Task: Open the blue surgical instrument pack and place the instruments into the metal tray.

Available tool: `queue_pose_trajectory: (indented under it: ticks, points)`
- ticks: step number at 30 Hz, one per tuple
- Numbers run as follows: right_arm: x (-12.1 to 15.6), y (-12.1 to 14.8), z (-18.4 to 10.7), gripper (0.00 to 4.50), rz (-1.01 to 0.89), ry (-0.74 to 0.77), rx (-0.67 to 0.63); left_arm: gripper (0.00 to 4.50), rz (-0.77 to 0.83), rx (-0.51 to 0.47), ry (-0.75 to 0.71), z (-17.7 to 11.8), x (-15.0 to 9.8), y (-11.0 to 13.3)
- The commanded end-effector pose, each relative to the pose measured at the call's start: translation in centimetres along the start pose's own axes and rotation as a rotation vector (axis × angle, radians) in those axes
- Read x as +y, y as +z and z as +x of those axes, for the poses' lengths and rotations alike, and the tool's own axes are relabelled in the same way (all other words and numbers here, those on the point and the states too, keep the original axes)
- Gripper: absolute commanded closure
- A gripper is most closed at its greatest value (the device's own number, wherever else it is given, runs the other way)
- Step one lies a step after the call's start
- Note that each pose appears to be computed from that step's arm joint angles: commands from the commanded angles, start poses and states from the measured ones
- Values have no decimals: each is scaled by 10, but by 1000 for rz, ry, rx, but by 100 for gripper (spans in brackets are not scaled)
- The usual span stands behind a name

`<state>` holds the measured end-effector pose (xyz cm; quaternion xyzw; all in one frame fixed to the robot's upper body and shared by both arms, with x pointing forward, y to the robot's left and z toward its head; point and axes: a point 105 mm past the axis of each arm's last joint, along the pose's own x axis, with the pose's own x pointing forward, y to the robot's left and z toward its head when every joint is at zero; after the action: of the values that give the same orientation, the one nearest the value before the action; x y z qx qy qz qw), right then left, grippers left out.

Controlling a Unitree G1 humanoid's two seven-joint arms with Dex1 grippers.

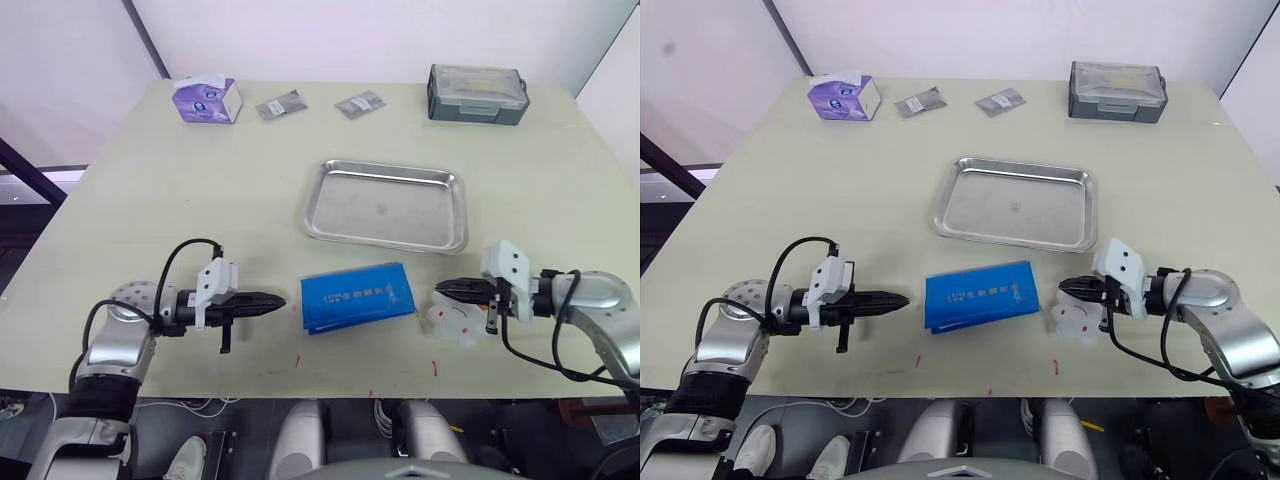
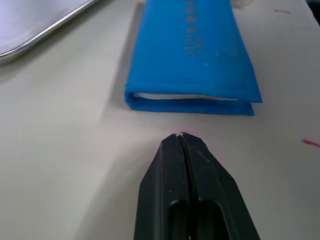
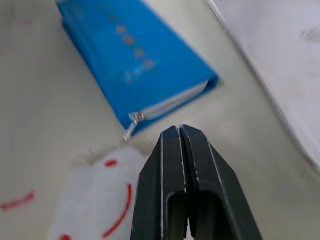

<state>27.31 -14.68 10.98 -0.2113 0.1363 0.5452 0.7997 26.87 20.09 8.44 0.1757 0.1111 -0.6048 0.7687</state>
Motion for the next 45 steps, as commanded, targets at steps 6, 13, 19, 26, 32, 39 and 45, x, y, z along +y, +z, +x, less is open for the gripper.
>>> queue_pose_trajectory:
  ticks: [6,13,19,26,32,39,45]
  points:
    - [-10,8,15,444,-76,27,6,450,9,25,-82,9,-3,2]
    - [-12,12,32,444,-102,43,-1,450,7,27,-114,19,-1,3]
    - [-9,17,41,444,-111,67,-17,450,16,30,-132,25,-2,3]
    - [-2,18,45,444,-99,97,-31,450,8,9,-134,29,0,6]
    - [3,19,45,444,-87,116,-39,450,5,-8,-143,32,1,10]
    - [3,18,45,444,-84,115,-35,450,19,-6,-160,29,2,14]
    - [0,18,43,444,-83,106,-31,450,15,-13,-175,21,3,16]
